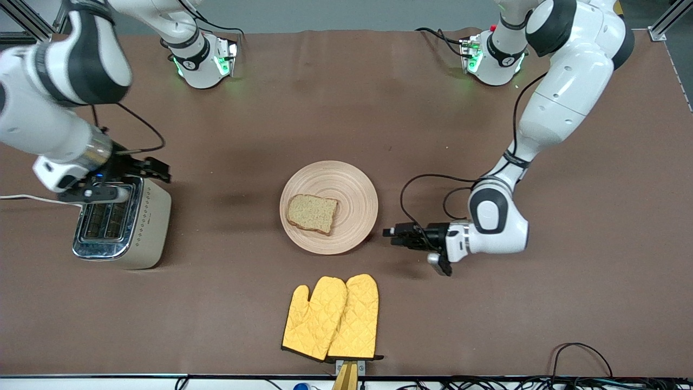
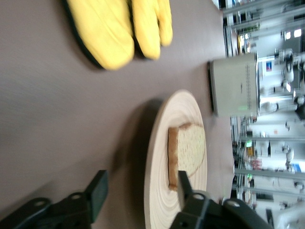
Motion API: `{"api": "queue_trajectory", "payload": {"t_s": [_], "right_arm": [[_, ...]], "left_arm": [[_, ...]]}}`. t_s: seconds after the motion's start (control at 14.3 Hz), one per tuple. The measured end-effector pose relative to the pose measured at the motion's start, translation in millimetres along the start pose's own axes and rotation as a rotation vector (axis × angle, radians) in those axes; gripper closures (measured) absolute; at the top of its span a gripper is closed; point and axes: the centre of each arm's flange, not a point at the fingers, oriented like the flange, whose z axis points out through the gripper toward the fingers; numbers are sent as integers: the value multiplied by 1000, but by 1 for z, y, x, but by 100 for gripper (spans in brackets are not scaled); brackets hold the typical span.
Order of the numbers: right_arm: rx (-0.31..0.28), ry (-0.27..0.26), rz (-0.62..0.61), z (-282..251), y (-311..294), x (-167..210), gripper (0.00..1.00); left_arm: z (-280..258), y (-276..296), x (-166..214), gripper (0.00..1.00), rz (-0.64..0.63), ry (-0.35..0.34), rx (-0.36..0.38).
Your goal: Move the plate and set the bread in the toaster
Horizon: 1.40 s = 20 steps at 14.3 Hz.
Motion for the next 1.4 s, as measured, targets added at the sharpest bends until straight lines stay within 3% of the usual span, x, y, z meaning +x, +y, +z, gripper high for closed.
{"api": "queue_trajectory", "payload": {"t_s": [0.14,0.21,0.49,0.63,0.77,0.84,0.91,1.12,1.4], "right_arm": [[4,31,32,32,-45,-6,0],[4,38,52,50,-71,-11,0],[10,69,86,123,-170,-30,0],[13,84,110,157,-196,-34,4],[8,82,130,184,-211,-35,25],[5,79,135,192,-216,-34,32],[2,75,141,198,-219,-33,32],[1,73,166,204,-230,-33,55],[-1,72,170,214,-239,-28,61]], "left_arm": [[-55,-1,19,5,-32,53,40],[-93,-4,26,0,-41,58,69],[-256,-19,33,0,-117,103,137],[-308,-21,30,0,-107,132,185],[-338,-6,33,0,-112,157,236],[-348,11,36,0,-134,170,247],[-356,30,39,0,-155,176,259],[-369,82,38,0,-178,151,354],[-377,142,29,0,-296,111,455]]}}
